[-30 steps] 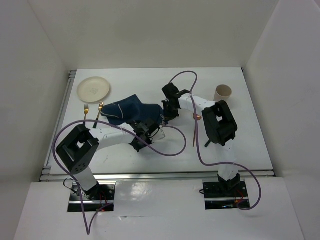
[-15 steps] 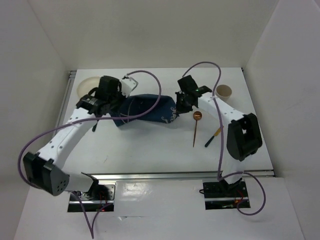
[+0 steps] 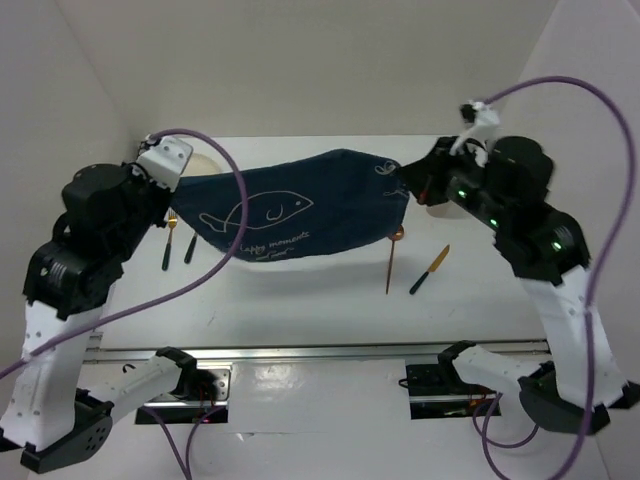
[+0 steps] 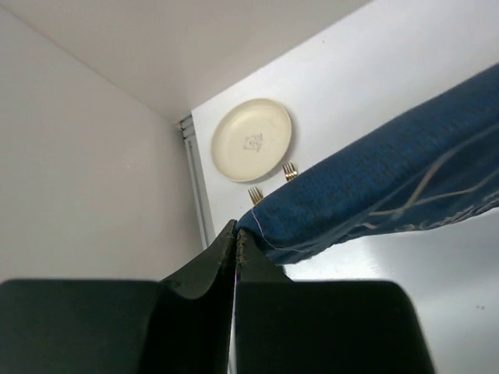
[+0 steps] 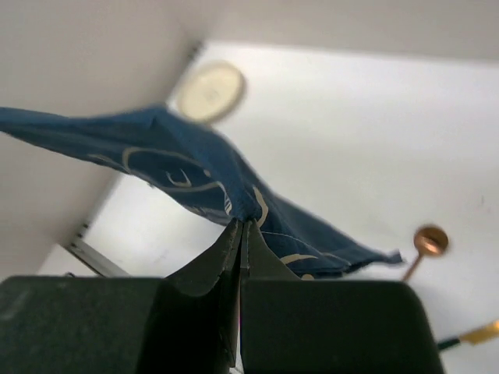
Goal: Set the dinner table for one person
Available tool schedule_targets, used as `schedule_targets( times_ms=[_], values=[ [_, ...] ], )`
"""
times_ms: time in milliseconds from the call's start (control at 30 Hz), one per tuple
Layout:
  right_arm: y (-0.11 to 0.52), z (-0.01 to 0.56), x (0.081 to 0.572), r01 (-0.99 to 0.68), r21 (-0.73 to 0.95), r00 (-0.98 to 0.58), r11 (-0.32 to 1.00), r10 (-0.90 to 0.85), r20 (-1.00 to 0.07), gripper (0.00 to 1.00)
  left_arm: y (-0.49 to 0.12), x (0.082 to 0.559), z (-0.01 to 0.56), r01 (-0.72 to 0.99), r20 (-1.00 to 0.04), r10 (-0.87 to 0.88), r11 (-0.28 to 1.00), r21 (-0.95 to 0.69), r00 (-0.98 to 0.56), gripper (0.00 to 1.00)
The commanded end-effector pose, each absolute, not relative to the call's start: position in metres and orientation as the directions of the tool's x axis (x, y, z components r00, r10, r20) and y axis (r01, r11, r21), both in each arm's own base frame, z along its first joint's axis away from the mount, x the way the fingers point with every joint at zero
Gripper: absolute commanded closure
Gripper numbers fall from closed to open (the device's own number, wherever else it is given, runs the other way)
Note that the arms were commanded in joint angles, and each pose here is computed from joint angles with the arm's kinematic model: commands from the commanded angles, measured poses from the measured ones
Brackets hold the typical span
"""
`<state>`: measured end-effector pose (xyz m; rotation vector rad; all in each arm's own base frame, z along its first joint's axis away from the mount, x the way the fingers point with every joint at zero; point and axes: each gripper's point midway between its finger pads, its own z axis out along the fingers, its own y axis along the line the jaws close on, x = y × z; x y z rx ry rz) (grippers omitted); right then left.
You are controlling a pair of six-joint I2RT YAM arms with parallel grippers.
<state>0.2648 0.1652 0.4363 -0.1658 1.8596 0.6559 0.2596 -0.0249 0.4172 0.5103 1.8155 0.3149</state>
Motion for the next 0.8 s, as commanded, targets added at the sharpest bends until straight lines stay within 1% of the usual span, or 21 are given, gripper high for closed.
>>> schedule_targets(
  times_ms=[0,67,100,200,267,300,433,467,500,533,567,633,667,700,733,767],
  values=[
    [0.153,0.476,0.223,-0.497,0.335,-0.292,0.8,0.208,-0.933,1.0,-0.009,0.234,0.433,0.126,-0.86,0.452,0.892,0.434,-0.237,1.0],
    [0.15,0.476,0.22,-0.486,0.346,-0.297,0.802,0.221,-0.929,1.0,-0.008,0.226,0.429,0.143,-0.853,0.458,0.889,0.435,-0.249,1.0],
    [0.153,0.469,0.218,-0.494,0.351,-0.322,0.796,0.207,-0.924,1.0,-0.009,0.223,0.431,0.149,-0.859,0.454,0.891,0.43,-0.236,1.0],
    [0.162,0.44,0.222,-0.476,0.382,-0.417,0.792,0.179,-0.891,1.0,-0.011,0.223,0.412,0.182,-0.836,0.472,0.881,0.436,-0.281,1.0],
    [0.159,0.416,0.235,-0.409,0.384,-0.46,0.828,0.177,-0.87,1.0,-0.014,0.231,0.403,0.19,-0.828,0.471,0.882,0.432,-0.303,1.0],
    [0.158,0.407,0.241,-0.379,0.388,-0.477,0.84,0.182,-0.86,1.0,-0.01,0.234,0.405,0.158,-0.832,0.467,0.884,0.439,-0.301,1.0],
    [0.156,0.358,0.27,-0.263,0.349,-0.563,0.899,0.15,-0.813,1.0,-0.01,0.27,0.371,0.139,-0.762,0.497,0.862,0.487,-0.415,1.0],
    [0.156,0.341,0.278,-0.225,0.336,-0.593,0.914,0.145,-0.792,1.0,-0.013,0.287,0.343,0.165,-0.704,0.513,0.848,0.503,-0.491,1.0],
    [0.157,0.332,0.285,-0.209,0.324,-0.611,0.923,0.136,-0.78,1.0,-0.012,0.297,0.331,0.157,-0.675,0.514,0.841,0.517,-0.529,1.0],
    [0.164,0.31,0.301,-0.175,0.314,-0.656,0.933,0.127,-0.744,1.0,-0.009,0.307,0.319,0.157,-0.65,0.51,0.838,0.522,-0.563,1.0],
    [0.16,0.296,0.313,-0.138,0.302,-0.681,0.943,0.131,-0.72,1.0,-0.012,0.327,0.297,0.171,-0.615,0.513,0.832,0.528,-0.599,1.0],
    [0.161,0.26,0.345,-0.09,0.262,-0.727,0.961,0.116,-0.676,1.0,-0.011,0.349,0.279,0.173,-0.607,0.496,0.842,0.511,-0.62,1.0],
    [0.151,0.247,0.36,-0.049,0.254,-0.739,0.966,0.136,-0.66,1.0,-0.01,0.359,0.269,0.17,-0.596,0.491,0.842,0.512,-0.635,1.0],
    [0.154,0.241,0.371,-0.059,0.264,-0.749,0.963,0.132,-0.649,1.0,-0.012,0.379,0.249,0.186,-0.57,0.489,0.842,0.507,-0.66,1.0],
    [0.152,0.214,0.387,-0.042,0.248,-0.783,0.968,0.122,-0.61,1.0,-0.008,0.39,0.238,0.188,-0.56,0.476,0.849,0.494,-0.678,1.0],
    [0.147,0.207,0.405,-0.022,0.257,-0.776,0.966,0.145,-0.613,1.0,-0.006,0.401,0.227,0.19,-0.549,0.467,0.853,0.486,-0.693,1.0]
  ],
)
